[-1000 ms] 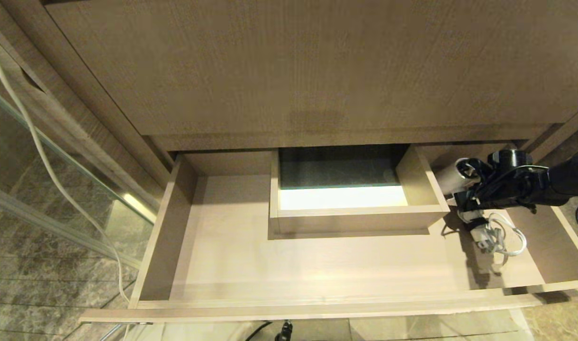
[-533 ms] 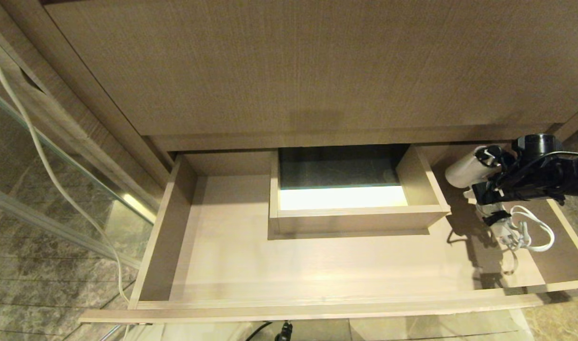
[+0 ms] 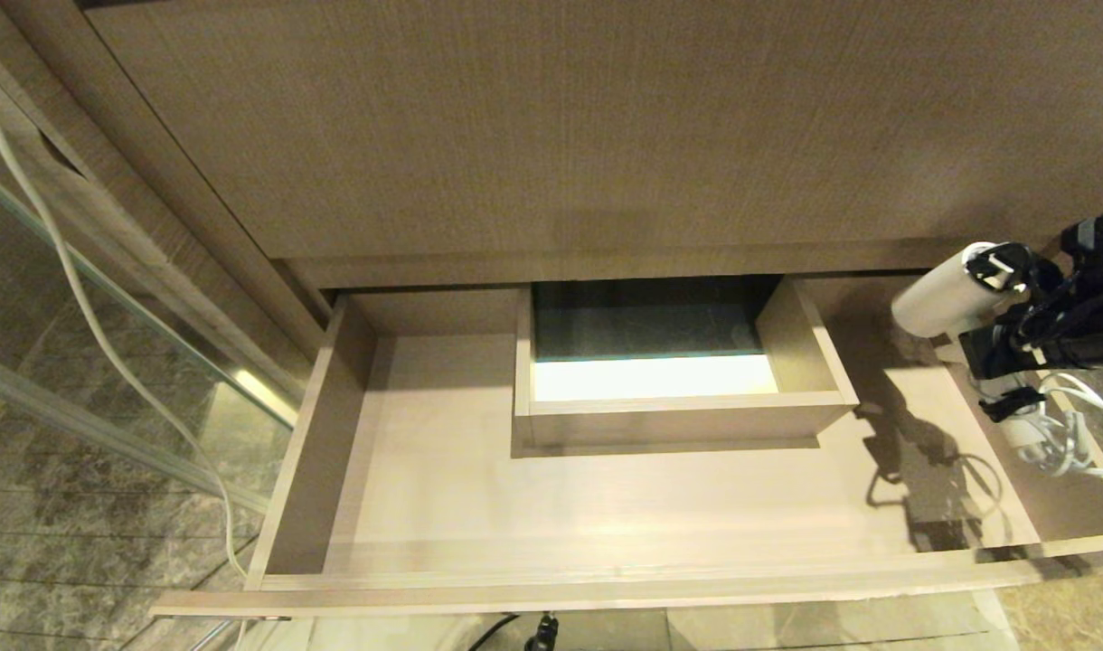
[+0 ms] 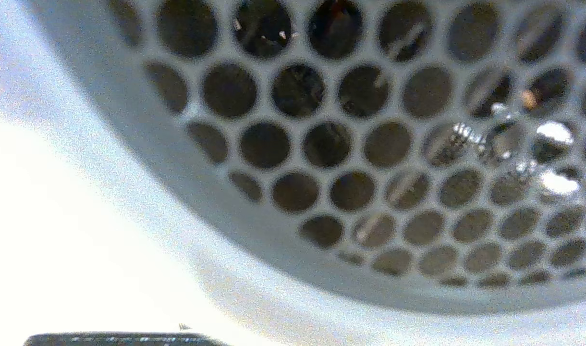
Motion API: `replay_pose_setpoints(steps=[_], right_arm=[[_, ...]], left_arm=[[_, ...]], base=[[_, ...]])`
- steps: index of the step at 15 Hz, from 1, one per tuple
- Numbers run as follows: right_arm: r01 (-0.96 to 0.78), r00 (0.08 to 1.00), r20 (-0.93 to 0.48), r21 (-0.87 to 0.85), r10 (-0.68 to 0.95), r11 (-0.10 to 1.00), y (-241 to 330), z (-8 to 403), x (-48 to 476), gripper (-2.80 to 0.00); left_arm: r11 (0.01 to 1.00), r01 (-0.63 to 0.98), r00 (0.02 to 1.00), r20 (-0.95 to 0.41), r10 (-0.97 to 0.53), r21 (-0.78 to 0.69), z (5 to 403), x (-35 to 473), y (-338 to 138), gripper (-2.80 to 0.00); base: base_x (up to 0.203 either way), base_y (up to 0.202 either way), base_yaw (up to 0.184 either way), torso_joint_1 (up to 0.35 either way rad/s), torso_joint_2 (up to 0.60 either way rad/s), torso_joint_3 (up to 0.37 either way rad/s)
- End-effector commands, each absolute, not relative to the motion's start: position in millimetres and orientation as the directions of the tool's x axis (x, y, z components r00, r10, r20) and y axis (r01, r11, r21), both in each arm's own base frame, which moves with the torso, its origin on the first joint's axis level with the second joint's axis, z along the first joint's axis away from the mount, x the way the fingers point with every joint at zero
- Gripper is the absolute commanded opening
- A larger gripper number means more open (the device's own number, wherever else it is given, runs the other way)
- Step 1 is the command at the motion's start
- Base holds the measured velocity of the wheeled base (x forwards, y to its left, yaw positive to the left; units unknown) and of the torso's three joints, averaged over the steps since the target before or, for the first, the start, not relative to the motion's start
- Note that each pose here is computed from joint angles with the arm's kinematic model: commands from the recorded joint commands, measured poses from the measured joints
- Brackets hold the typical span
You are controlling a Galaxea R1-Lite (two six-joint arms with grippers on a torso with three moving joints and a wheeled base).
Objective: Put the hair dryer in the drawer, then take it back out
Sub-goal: Take the hairdryer out, then place it on the countertop
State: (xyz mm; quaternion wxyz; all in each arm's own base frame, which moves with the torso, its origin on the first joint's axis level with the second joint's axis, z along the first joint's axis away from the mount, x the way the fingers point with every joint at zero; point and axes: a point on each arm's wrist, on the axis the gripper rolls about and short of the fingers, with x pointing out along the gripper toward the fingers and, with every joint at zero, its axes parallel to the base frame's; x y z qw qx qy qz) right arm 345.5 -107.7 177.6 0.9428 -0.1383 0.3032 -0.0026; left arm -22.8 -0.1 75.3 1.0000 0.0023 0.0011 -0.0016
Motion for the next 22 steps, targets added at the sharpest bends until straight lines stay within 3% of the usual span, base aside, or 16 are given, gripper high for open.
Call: replay_pose_setpoints(steps=[1,12,22], right_arm=[[-0.057,0.859,-0.502,-0.295,-0.104,0.954,-96.2,213.1,308.3,-2.8],[-0.001,0.927,-0.352,-0.342,-0.127,0.94,-47.1,256.2,157.5,-2.8],[0.019,0.957,-0.263,-0.372,-0.125,0.928,-28.3,266.7,101.9,-2.8]], left_arm=[[1.0,0.003,1.0,-0.005,-0.003,0.005,74.9,-22.6,-0.1,-2.8],[1.0,0.003,1.0,-0.005,-0.003,0.005,74.9,-22.6,-0.1,-2.8],[1.0,0.003,1.0,-0.005,-0.003,0.005,74.9,-22.6,-0.1,-2.8]], base=[[0.0,0.0,0.0,0.0,0.0,0.0],[0.0,0.0,0.0,0.0,0.0,0.0],[0.0,0.0,0.0,0.042,-0.03,-0.016]])
